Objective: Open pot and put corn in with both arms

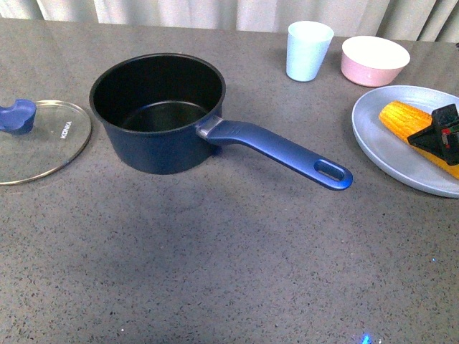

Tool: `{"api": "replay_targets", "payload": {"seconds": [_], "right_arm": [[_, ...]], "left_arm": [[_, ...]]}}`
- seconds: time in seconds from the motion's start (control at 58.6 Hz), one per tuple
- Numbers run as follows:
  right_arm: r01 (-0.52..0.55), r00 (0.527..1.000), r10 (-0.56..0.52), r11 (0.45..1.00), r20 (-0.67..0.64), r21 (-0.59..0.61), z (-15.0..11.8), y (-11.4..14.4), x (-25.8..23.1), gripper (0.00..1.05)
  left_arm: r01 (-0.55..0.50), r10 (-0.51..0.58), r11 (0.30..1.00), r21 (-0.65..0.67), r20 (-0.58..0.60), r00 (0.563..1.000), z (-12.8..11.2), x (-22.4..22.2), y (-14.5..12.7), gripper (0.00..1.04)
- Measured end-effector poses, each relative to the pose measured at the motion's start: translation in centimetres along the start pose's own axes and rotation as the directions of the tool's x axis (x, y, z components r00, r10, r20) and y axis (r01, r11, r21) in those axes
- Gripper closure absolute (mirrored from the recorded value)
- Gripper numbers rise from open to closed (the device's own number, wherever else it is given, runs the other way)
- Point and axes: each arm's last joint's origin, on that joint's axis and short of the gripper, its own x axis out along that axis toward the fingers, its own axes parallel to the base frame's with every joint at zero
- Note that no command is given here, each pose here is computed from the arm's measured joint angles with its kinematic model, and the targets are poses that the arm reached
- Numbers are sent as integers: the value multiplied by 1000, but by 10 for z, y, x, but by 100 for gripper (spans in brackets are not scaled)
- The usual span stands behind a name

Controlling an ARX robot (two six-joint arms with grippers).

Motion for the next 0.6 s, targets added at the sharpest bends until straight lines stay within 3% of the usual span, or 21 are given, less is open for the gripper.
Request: {"api": "replay_targets", "payload": {"seconds": [0.171,0.273,0.512,0.597], "right_arm": [[-7,1000,6,1000,-22,-15,0,-1,10,9],[-8,999,7,1000,-32,-15,-2,-2,15,21],[-19,999,19,1000,-51,-5,-8,-3,19,29],[-25,998,25,1000,-53,1,-10,-5,19,43]], "left_arm": [[0,0,1000,0,0,1000,0,0,0,9],[0,0,1000,0,0,1000,0,0,0,9],[0,0,1000,0,0,1000,0,0,0,9],[0,0,1000,0,0,1000,0,0,0,9]]}}
